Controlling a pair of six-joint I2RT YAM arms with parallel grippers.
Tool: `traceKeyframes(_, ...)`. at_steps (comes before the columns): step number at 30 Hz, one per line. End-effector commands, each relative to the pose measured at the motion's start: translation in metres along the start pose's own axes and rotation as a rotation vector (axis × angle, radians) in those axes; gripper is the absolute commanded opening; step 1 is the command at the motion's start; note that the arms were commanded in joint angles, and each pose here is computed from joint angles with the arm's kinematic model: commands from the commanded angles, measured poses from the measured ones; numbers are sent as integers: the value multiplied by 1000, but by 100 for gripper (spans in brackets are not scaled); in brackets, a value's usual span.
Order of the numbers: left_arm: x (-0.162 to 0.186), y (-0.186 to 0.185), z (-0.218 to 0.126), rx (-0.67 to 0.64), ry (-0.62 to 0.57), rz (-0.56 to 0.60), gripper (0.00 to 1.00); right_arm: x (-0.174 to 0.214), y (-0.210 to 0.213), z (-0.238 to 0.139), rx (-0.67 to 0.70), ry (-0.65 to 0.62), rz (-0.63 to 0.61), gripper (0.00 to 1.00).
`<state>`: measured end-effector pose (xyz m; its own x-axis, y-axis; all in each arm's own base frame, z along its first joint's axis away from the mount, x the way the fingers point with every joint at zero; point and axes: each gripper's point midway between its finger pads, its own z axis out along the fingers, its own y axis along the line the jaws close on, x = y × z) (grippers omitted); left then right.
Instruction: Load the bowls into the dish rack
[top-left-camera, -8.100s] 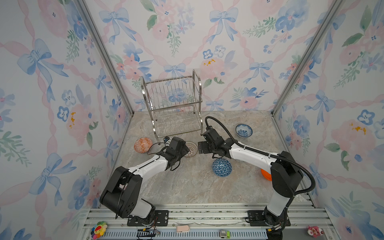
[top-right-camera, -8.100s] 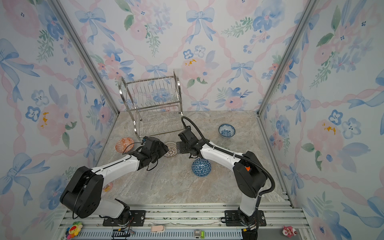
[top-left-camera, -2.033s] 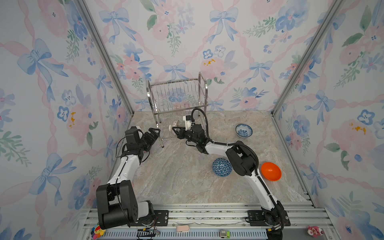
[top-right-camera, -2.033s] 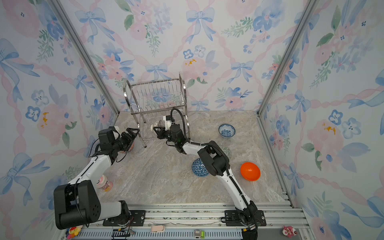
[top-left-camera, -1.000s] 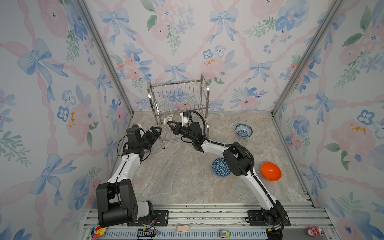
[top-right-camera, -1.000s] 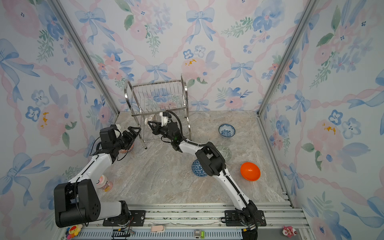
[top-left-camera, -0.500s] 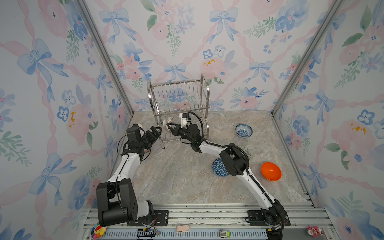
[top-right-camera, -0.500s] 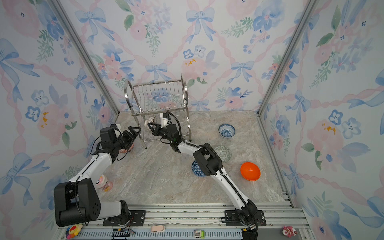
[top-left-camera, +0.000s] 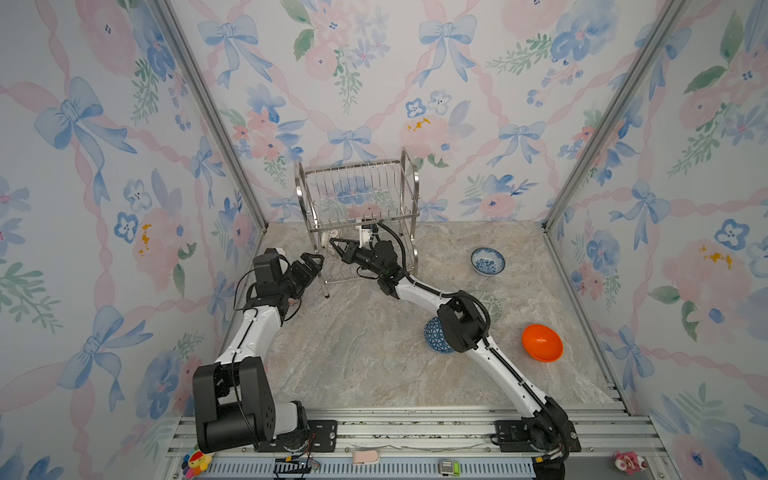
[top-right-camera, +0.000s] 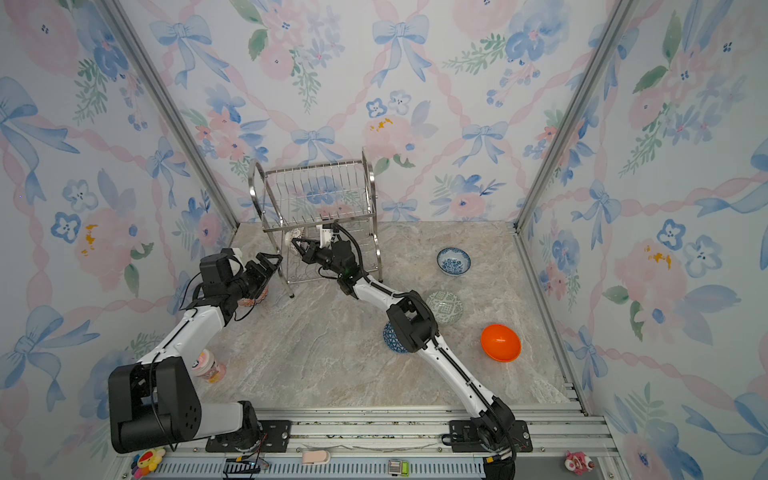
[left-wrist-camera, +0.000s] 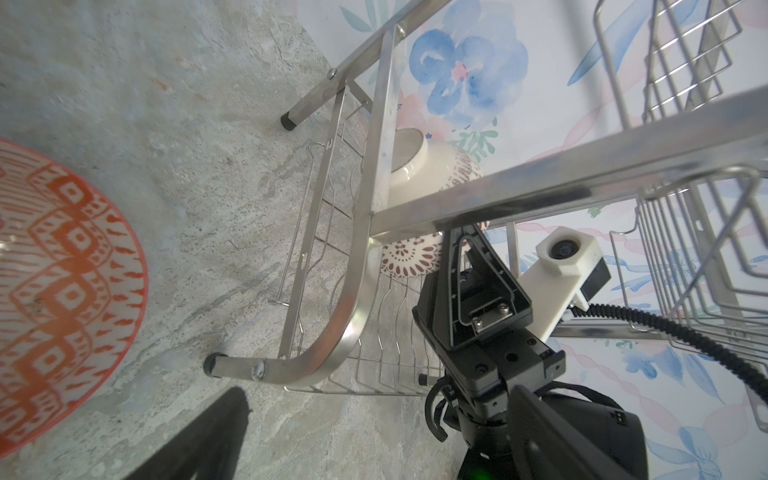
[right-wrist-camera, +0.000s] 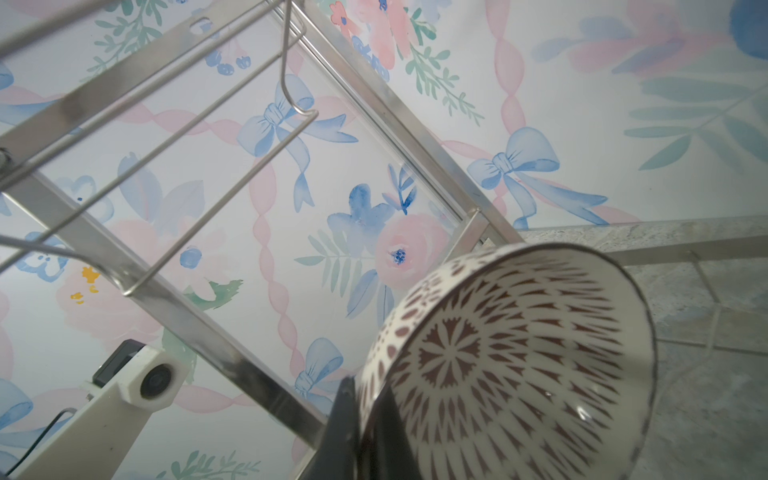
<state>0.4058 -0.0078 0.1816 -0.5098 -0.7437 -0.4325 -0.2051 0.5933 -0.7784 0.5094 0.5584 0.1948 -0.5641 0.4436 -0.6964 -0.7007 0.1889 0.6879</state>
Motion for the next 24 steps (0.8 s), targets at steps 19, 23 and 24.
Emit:
traceKeyframes(19, -2, -2, 4, 11, 15, 16, 98, -7, -1, 7, -3, 56, -180, 0)
traceKeyframes(23, -8, 3, 4, -15, -1, 19, 98, 0, -1, 9, -5, 50, -183, 0)
traceKeyframes(24, -11, 2, 4, -15, -5, 16, 98, 1, 1, 9, -10, 45, -181, 0)
